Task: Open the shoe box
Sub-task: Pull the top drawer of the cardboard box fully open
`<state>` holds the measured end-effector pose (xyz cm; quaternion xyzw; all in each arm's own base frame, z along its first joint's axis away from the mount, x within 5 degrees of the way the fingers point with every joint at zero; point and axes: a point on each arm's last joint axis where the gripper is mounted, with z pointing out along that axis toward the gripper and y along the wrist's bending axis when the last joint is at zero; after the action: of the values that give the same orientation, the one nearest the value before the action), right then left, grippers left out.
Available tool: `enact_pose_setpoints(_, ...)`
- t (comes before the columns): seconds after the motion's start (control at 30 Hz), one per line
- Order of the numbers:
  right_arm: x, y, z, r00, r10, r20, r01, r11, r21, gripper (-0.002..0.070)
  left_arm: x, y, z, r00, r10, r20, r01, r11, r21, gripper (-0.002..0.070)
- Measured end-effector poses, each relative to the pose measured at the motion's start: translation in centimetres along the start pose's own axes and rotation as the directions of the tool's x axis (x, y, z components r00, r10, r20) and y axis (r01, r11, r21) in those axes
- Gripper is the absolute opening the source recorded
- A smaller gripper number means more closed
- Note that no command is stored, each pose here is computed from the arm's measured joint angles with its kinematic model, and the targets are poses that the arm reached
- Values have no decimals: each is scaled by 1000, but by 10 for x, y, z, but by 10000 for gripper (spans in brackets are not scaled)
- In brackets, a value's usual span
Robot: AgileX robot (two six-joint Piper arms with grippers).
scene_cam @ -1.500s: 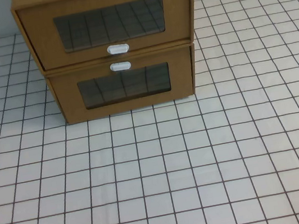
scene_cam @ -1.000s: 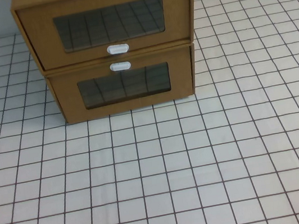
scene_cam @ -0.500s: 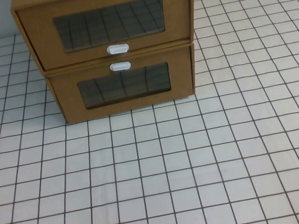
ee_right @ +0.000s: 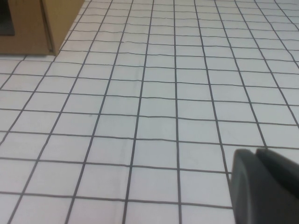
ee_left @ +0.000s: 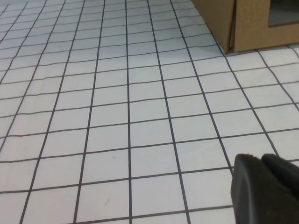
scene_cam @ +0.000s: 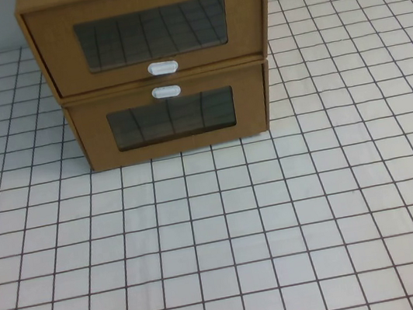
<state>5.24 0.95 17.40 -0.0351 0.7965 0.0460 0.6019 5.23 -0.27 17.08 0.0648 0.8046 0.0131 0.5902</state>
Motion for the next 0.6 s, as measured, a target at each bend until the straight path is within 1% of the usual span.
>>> enact_pose_setpoints(0.1,0,0,0,1000,0,0,0,1000,0,-13,-2,-1,0,999,-26,24,26,1000,8,-3)
enact_pose_setpoints(0.17,0,0,0,1000,0,0,0,1000,0,-13,-5,-2,0,996,-77,50,76,997,24,-3)
enact_pose_setpoints(0.23,0,0,0,1000,0,0,0,1000,0,-13,-9,-3,0,982,-169,87,165,985,50,-3)
enact_pose_setpoints(0.3,0,0,0,1000,0,0,0,1000,0,-13,-12,-4,-1,954,-276,117,268,960,81,-3)
enact_pose_setpoints(0.33,0,0,0,1000,0,0,0,1000,0,-13,-14,-5,-1,933,-336,131,325,941,100,-3)
enact_pose_setpoints(0.43,0,0,0,1000,0,0,0,1000,0,-14,-20,-5,-2,869,-465,168,445,884,143,-3)
enact_pose_setpoints(0.5,0,0,0,1000,0,0,0,1000,0,-13,-22,-4,-3,839,-513,182,489,857,162,-3)
enact_pose_setpoints(0.6,0,0,0,1000,0,0,0,1000,0,-13,-24,-3,-3,822,-531,206,505,847,169,-3)
